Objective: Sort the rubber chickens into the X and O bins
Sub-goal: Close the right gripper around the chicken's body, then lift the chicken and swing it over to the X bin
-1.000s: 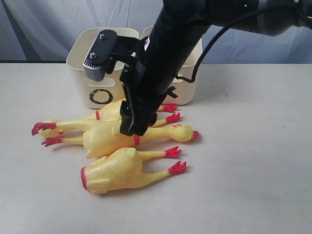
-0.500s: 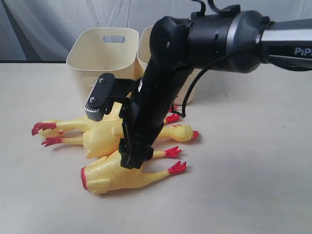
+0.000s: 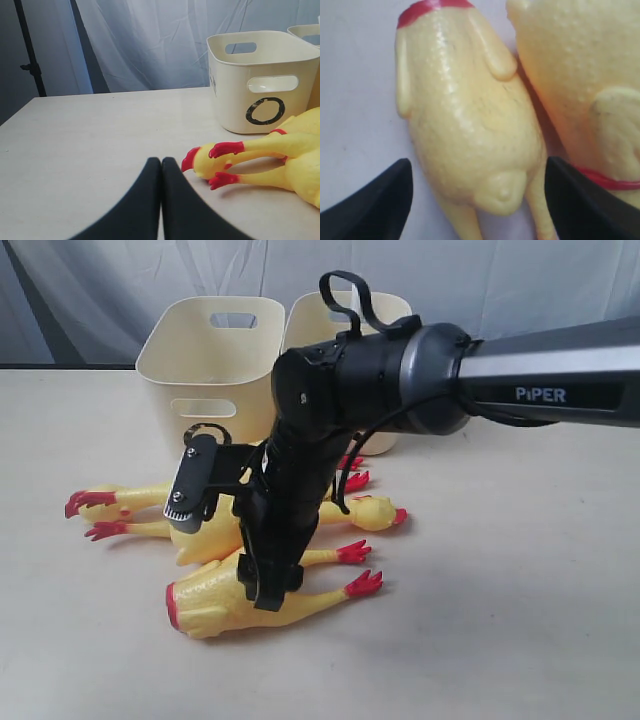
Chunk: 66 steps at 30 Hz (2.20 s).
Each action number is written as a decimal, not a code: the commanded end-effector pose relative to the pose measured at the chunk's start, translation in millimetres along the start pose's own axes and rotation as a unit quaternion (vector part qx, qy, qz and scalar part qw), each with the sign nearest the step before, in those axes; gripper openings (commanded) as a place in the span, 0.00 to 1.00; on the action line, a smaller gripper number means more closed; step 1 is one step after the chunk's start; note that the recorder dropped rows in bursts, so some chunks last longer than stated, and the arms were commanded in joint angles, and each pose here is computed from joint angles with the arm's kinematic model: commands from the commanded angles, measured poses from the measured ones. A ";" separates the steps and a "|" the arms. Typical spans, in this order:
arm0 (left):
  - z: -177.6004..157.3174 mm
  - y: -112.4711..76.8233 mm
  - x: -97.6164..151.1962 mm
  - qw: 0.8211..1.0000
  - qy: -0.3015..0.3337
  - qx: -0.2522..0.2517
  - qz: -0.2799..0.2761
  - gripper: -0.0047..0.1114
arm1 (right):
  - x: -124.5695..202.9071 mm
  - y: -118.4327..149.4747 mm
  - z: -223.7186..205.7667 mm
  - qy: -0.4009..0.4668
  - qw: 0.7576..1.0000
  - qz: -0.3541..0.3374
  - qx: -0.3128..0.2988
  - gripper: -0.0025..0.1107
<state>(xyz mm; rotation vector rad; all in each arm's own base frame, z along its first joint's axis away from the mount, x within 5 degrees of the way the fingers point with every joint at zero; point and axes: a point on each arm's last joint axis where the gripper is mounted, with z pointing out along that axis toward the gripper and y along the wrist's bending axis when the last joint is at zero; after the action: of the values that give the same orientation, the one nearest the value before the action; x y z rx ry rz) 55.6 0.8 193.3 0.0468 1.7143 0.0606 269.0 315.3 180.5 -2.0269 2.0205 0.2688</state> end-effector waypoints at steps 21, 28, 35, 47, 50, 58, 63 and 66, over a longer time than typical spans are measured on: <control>0.0 0.2 1.2 1.000 0.001 -0.002 -0.003 0.04 | 9.1 4.0 30.7 0.034 0.998 0.025 -0.043 0.36; 0.0 0.2 1.2 1.000 0.001 -0.002 -0.003 0.04 | 15.2 11.6 26.7 0.070 0.994 0.022 -0.083 0.01; 0.0 0.2 1.2 1.000 0.001 -0.002 -0.003 0.04 | 2.4 17.1 -17.9 0.018 0.997 0.029 -0.072 0.01; 0.0 0.2 1.2 1.000 0.001 -0.002 -0.003 0.04 | -27.8 6.8 -84.4 -0.170 0.981 0.072 0.063 0.01; 0.0 0.2 1.2 1.000 0.001 -0.002 -0.003 0.04 | -34.5 -2.9 -99.2 -0.227 0.961 0.099 0.122 0.01; 0.0 0.2 1.2 1.000 0.001 -0.002 -0.003 0.04 | -45.8 -23.4 -120.8 -0.333 0.903 0.129 0.238 0.01; 0.0 0.2 1.2 1.000 0.001 -0.002 -0.003 0.04 | -48.9 -35.9 -135.0 -0.392 0.855 0.140 0.308 0.01; 0.0 0.2 1.2 1.000 0.001 -0.002 -0.003 0.04 | -42.0 -48.3 -141.4 -0.414 0.830 0.168 0.335 0.01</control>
<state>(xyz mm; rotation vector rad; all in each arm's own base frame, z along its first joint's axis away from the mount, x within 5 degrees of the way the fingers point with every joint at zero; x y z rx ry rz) 55.6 0.8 193.3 0.0468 1.7143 0.0606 296.8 320.9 318.7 -1.0090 1.5832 0.3690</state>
